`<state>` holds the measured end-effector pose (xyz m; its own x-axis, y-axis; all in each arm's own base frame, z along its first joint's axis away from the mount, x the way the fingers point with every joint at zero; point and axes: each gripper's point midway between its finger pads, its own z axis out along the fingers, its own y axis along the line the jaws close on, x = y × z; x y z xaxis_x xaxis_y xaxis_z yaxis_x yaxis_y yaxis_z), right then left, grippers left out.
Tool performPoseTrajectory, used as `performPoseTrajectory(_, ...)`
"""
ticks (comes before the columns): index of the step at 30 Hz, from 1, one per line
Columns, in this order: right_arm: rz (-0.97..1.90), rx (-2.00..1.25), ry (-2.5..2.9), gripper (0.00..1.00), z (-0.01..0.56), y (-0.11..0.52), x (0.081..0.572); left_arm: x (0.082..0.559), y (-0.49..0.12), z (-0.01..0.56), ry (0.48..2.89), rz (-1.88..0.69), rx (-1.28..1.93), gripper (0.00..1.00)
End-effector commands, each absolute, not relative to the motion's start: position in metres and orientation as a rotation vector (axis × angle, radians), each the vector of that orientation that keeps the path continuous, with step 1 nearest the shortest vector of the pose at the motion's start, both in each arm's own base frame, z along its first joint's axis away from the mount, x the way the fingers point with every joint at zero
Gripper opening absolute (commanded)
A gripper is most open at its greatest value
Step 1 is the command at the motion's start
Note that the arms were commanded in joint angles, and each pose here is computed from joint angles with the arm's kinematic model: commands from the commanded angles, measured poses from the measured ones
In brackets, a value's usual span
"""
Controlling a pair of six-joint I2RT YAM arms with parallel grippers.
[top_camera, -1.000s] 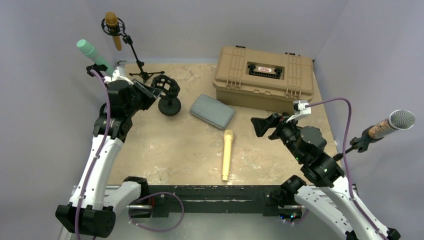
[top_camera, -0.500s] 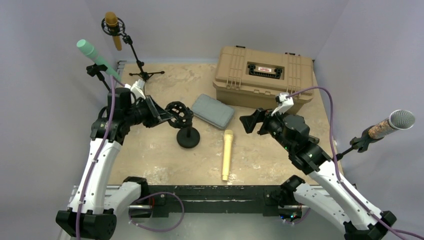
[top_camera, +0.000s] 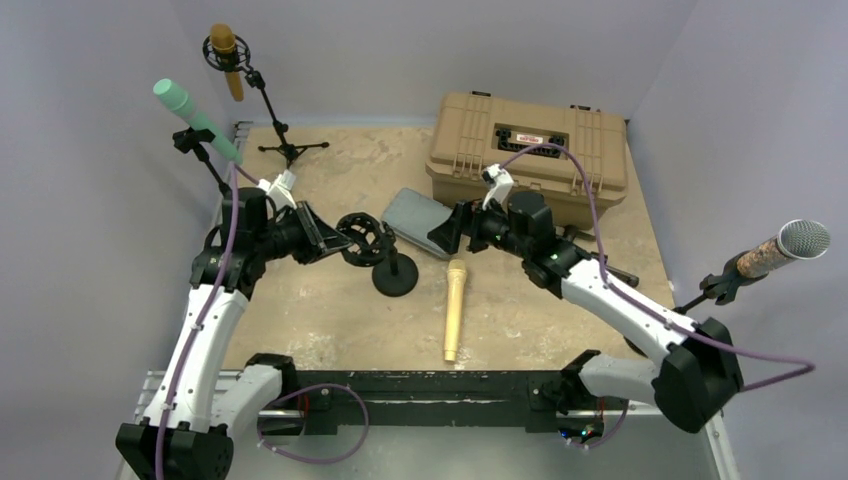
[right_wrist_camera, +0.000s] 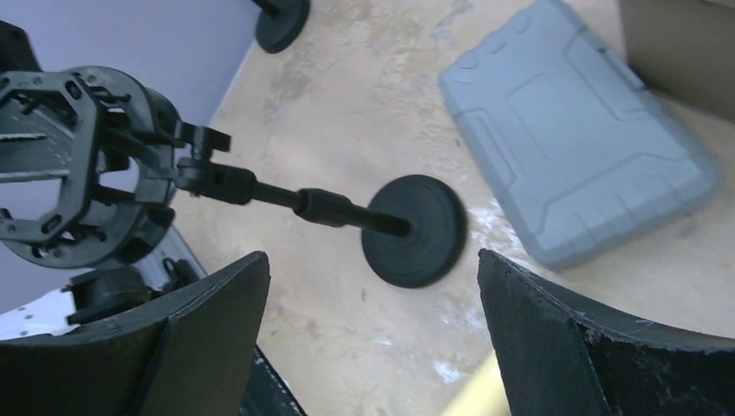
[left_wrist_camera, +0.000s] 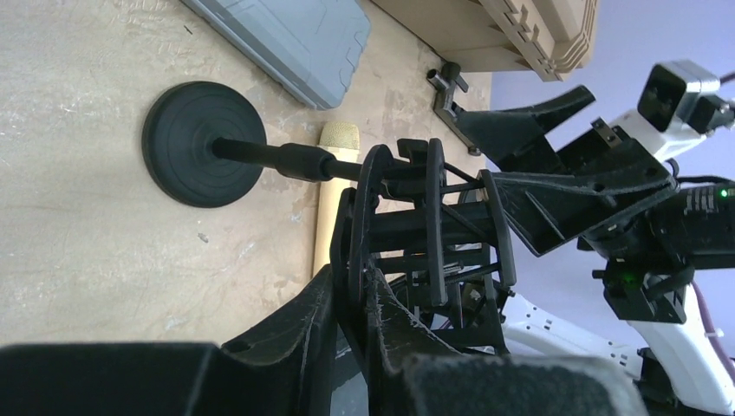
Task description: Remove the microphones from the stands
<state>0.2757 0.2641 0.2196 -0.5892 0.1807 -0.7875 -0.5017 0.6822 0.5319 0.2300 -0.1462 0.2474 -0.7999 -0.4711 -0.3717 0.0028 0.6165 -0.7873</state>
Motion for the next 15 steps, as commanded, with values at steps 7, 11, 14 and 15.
performPoseTrajectory(7,1.376,-0.365,1.769,0.88,0.288,0.344,0.280,0.230,-0.145,0.251,2.255,-1.102,-0.321,0.00)
performPoseTrajectory(11,1.412,-0.385,1.769,0.88,0.288,0.359,0.274,0.223,-0.142,0.264,2.241,-1.079,-0.316,0.00)
performPoseTrajectory(14,1.424,-0.389,1.772,0.88,0.286,0.365,0.271,0.221,-0.141,0.267,2.240,-1.071,-0.314,0.00)
performPoseTrajectory(15,1.428,-0.388,1.772,0.88,0.285,0.367,0.271,0.221,-0.141,0.265,2.248,-1.069,-0.316,0.00)
